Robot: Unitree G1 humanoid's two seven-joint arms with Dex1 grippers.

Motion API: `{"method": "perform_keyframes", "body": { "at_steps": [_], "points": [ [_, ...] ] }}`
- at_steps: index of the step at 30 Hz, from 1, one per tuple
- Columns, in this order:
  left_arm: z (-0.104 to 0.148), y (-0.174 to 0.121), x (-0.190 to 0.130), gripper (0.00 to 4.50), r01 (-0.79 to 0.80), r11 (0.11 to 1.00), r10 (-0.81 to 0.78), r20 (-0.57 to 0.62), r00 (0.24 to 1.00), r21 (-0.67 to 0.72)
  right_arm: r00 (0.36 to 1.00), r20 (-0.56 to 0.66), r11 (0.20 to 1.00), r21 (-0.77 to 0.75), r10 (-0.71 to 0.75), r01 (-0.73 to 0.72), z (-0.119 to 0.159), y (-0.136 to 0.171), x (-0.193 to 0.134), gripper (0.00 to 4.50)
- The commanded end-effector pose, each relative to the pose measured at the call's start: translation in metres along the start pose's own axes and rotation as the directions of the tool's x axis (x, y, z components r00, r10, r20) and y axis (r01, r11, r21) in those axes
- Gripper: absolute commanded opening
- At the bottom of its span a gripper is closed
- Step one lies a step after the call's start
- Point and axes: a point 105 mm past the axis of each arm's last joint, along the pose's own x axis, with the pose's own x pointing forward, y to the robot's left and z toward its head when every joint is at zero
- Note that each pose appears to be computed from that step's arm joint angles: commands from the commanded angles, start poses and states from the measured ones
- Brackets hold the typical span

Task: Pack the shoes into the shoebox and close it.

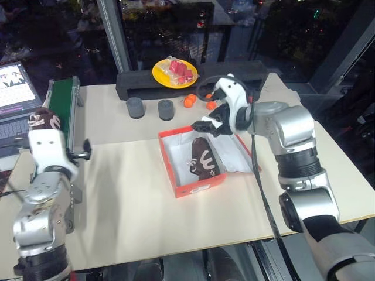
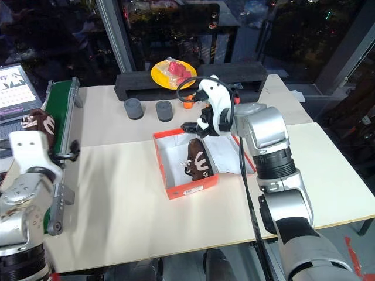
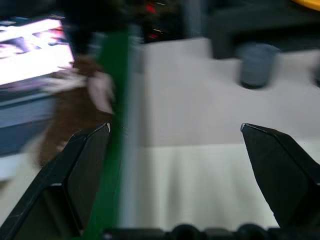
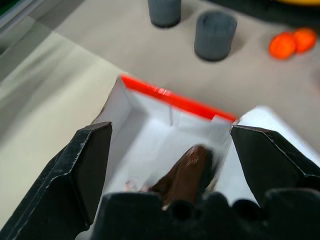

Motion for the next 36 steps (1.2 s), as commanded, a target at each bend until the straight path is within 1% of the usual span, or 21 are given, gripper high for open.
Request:
{"method": "perform_keyframes", "body": {
  "at_steps": [1, 4, 6, 9, 10, 12, 13, 15, 16, 17, 18, 19, 20, 21, 23, 27, 30, 33, 34, 35, 36],
  "points": [
    [0.016, 0.042, 0.007, 4.50, -0.108, 0.994, 0.108, 0.035, 0.994, -0.002, 0.998, 0.059, 1.000, 0.003, 0.015, -0.015, 0.010, 0.008, -0.003, 4.44],
    [0.029, 0.052, 0.016, 4.50, -0.116, 0.993, 0.117, 0.061, 0.991, -0.015, 0.998, 0.061, 1.000, 0.006, 0.018, -0.019, 0.008, 0.010, 0.000, 4.44],
    [0.027, 0.062, 0.026, 4.50, -0.122, 0.991, 0.123, 0.023, 0.992, -0.046, 0.998, 0.065, 1.000, 0.011, 0.021, -0.021, 0.008, 0.012, 0.001, 4.44],
    [0.020, 0.063, 0.041, 4.50, -0.074, 0.994, 0.073, -0.022, 0.997, -0.082, 0.997, 0.071, 1.000, 0.018, 0.016, -0.017, 0.009, 0.012, 0.000, 4.44],
    [0.014, 0.061, 0.046, 4.50, -0.051, 0.996, 0.048, -0.043, 0.998, -0.067, 0.997, 0.072, 1.000, 0.019, 0.014, -0.016, 0.008, 0.012, 0.000, 4.44],
    [0.000, 0.066, 0.050, 4.50, -0.063, 0.998, 0.061, -0.085, 0.994, -0.015, 0.997, 0.073, 1.000, 0.021, 0.013, -0.015, 0.008, 0.012, 0.000, 4.44],
    [-0.008, 0.070, 0.051, 4.50, -0.079, 0.996, 0.076, -0.111, 0.991, -0.028, 0.997, 0.074, 1.000, 0.022, 0.013, -0.014, 0.008, 0.012, -0.001, 4.44],
    [-0.044, 0.076, 0.048, 4.50, -0.098, 0.994, 0.082, -0.236, 0.968, -0.055, 0.997, 0.072, 1.000, 0.022, 0.003, -0.005, 0.007, 0.011, -0.003, 4.44],
    [-0.065, 0.074, 0.043, 4.50, -0.089, 0.993, 0.059, -0.316, 0.947, -0.081, 0.998, 0.070, 1.000, 0.024, -0.003, 0.001, 0.007, 0.010, -0.005, 4.44],
    [-0.078, 0.073, 0.039, 4.25, -0.081, 0.994, 0.050, -0.367, 0.929, -0.070, 0.998, 0.067, 1.000, 0.025, -0.011, 0.010, 0.006, 0.009, -0.007, 4.49],
    [-0.085, 0.071, 0.036, 3.97, -0.075, 0.995, 0.045, -0.393, 0.918, -0.061, 0.998, 0.064, 1.000, 0.026, -0.017, 0.015, 0.005, 0.007, -0.008, 4.50],
    [-0.090, 0.066, 0.034, 3.75, -0.062, 0.995, 0.025, -0.415, 0.909, -0.077, 0.998, 0.063, 0.999, 0.028, -0.027, 0.025, 0.004, 0.005, -0.010, 4.50],
    [-0.092, 0.062, 0.032, 3.31, -0.055, 0.995, 0.012, -0.425, 0.905, -0.089, 0.998, 0.061, 0.999, 0.030, -0.034, 0.032, 0.004, 0.004, -0.011, 4.50],
    [-0.093, 0.059, 0.032, 3.01, -0.050, 0.994, 0.001, -0.431, 0.902, -0.102, 0.997, 0.061, 0.999, 0.031, -0.038, 0.036, 0.004, 0.003, -0.012, 4.50],
    [-0.086, 0.052, 0.037, 2.34, -0.039, 0.991, -0.015, -0.395, 0.919, -0.127, 0.997, 0.062, 0.998, 0.033, -0.047, 0.045, 0.004, 0.001, -0.014, 4.50],
    [-0.058, 0.048, 0.048, 1.56, -0.034, 0.987, -0.012, -0.285, 0.959, -0.155, 0.997, 0.062, 0.998, 0.036, -0.053, 0.051, 0.005, 0.000, -0.014, 4.50],
    [-0.037, 0.052, 0.053, 1.29, -0.054, 0.990, 0.026, -0.209, 0.978, -0.130, 0.997, 0.059, 0.998, 0.036, -0.053, 0.051, 0.004, 0.001, -0.013, 4.50],
    [-0.011, 0.053, 0.056, 1.26, -0.070, 0.991, 0.056, -0.114, 0.992, -0.116, 0.997, 0.060, 0.998, 0.045, -0.046, 0.043, 0.005, 0.002, -0.012, 4.50],
    [-0.007, 0.053, 0.056, 1.26, -0.068, 0.991, 0.057, -0.096, 0.994, -0.114, 0.997, 0.060, 0.998, 0.047, -0.044, 0.041, 0.005, 0.002, -0.012, 4.50],
    [0.006, 0.047, 0.057, 1.26, -0.045, 0.992, 0.039, -0.050, 0.998, -0.114, 0.997, 0.064, 0.997, 0.063, -0.039, 0.035, 0.005, 0.002, -0.012, 4.50],
    [0.023, 0.036, 0.059, 1.26, 0.001, 0.992, 0.000, 0.009, 1.000, -0.127, 0.997, 0.078, 0.995, 0.103, -0.024, 0.016, 0.007, 0.004, -0.012, 4.50]
  ]
}}
